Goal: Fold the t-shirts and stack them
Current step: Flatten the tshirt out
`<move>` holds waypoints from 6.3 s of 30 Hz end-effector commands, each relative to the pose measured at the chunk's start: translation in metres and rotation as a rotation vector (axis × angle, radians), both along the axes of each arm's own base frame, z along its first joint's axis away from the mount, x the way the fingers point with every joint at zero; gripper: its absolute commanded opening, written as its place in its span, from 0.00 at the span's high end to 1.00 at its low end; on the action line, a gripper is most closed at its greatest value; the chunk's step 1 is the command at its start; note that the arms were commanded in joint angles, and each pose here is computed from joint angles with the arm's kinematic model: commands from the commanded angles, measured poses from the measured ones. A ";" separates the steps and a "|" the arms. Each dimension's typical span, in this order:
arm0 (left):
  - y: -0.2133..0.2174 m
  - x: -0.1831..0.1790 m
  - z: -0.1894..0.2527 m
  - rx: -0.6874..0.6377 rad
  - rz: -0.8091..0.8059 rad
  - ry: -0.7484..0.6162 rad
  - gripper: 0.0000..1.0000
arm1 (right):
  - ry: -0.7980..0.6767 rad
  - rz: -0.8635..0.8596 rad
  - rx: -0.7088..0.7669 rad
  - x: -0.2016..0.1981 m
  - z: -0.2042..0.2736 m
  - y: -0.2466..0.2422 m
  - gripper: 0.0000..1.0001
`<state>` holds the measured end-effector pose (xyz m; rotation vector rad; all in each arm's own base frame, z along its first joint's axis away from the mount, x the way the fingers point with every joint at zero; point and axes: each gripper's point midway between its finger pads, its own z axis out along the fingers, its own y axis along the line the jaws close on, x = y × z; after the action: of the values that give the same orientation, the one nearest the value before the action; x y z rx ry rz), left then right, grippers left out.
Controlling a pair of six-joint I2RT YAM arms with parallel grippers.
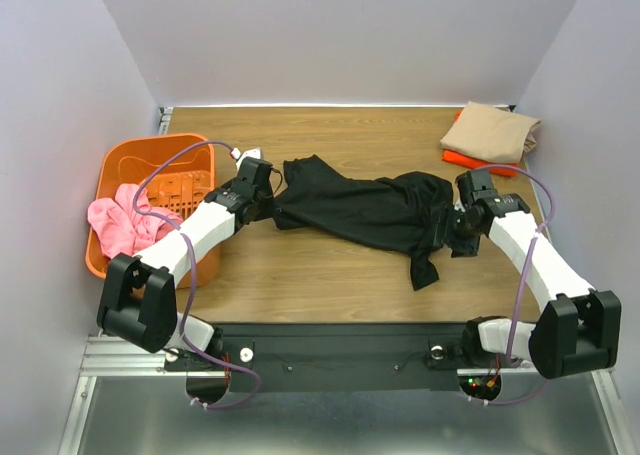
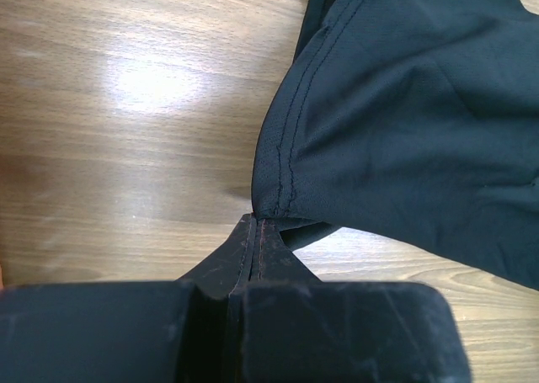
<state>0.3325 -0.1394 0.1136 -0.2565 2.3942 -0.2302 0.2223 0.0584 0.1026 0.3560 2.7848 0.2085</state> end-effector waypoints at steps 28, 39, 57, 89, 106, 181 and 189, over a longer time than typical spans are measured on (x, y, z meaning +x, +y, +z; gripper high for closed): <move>-0.009 0.014 0.020 -0.032 -0.048 -0.045 1.00 | 0.167 0.153 0.015 -0.039 -0.066 0.066 0.47; -0.007 0.008 0.017 -0.037 -0.043 -0.045 1.00 | 0.160 0.146 -0.051 -0.027 -0.083 0.060 0.52; 0.038 0.028 0.014 0.015 0.050 -0.056 1.00 | -0.043 0.145 -0.074 0.052 -0.016 0.073 1.00; 0.050 0.052 0.018 -0.068 0.021 -0.074 1.00 | -0.036 -0.248 -0.096 0.123 -0.004 -0.100 0.78; 0.042 0.059 0.019 -0.095 0.009 -0.077 1.00 | -0.095 0.152 0.110 0.083 0.002 0.045 0.50; 0.070 0.060 0.245 0.046 -0.018 -0.637 1.00 | -0.719 -0.027 0.103 0.176 0.256 -0.007 1.00; 0.073 0.009 0.348 0.010 -0.054 -0.865 1.00 | -1.052 -0.079 0.016 0.121 0.378 -0.029 1.00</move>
<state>0.3747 -0.0709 0.3858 -0.1013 1.7366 -0.2612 0.3824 0.0466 0.4025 0.2617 1.9548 0.3605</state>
